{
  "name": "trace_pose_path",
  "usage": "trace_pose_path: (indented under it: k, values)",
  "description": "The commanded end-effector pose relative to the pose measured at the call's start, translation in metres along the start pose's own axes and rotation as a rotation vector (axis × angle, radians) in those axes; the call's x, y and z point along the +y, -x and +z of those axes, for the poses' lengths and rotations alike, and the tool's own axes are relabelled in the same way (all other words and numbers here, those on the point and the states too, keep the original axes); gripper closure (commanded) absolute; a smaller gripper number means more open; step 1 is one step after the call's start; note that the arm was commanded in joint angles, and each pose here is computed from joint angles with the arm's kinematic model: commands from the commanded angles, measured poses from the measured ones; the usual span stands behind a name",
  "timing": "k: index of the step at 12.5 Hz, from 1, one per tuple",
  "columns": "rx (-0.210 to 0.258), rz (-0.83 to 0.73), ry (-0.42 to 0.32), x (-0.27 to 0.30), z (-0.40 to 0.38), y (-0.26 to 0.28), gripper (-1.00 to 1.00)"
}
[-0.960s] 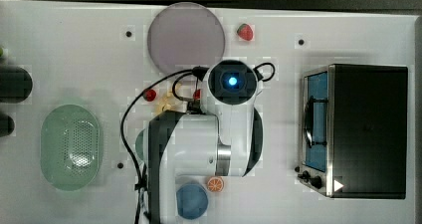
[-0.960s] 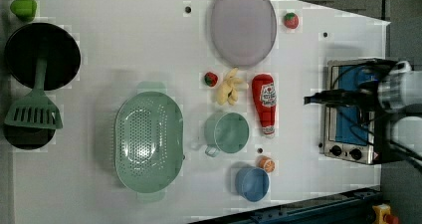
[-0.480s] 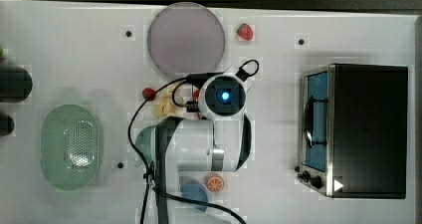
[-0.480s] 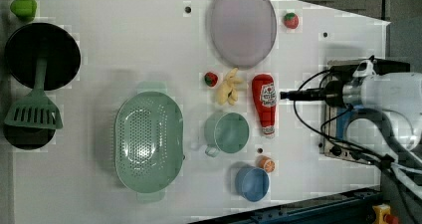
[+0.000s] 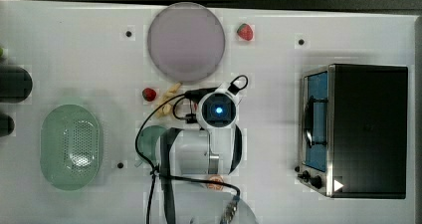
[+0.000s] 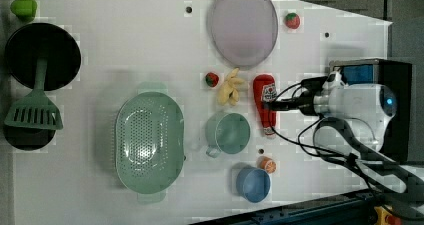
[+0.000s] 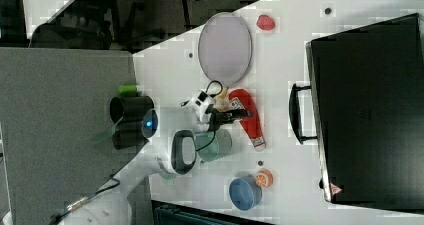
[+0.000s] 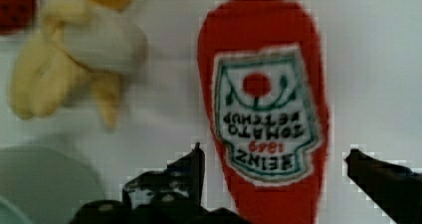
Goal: Pick Ketchup from the table and place it in strainer.
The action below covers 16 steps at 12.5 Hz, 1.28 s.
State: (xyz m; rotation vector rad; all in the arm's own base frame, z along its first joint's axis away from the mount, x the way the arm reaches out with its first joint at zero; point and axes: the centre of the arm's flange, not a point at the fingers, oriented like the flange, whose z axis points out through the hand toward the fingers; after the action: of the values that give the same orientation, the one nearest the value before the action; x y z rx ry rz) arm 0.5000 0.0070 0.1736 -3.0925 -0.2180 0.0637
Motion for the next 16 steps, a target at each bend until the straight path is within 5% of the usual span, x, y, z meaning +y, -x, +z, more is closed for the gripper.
trace_pose_path:
  k: [1,4,9,16]
  values:
    - [0.043,-0.035,0.006,0.001,0.011,-0.004,-0.93]
    - [0.053,-0.033,0.007,0.001,0.008,-0.005,-0.21]
    - [0.115,-0.026,0.030,-0.001,-0.077,-0.013,-0.16]
    - [-0.013,0.012,0.050,-0.073,-0.241,0.000,-0.16]
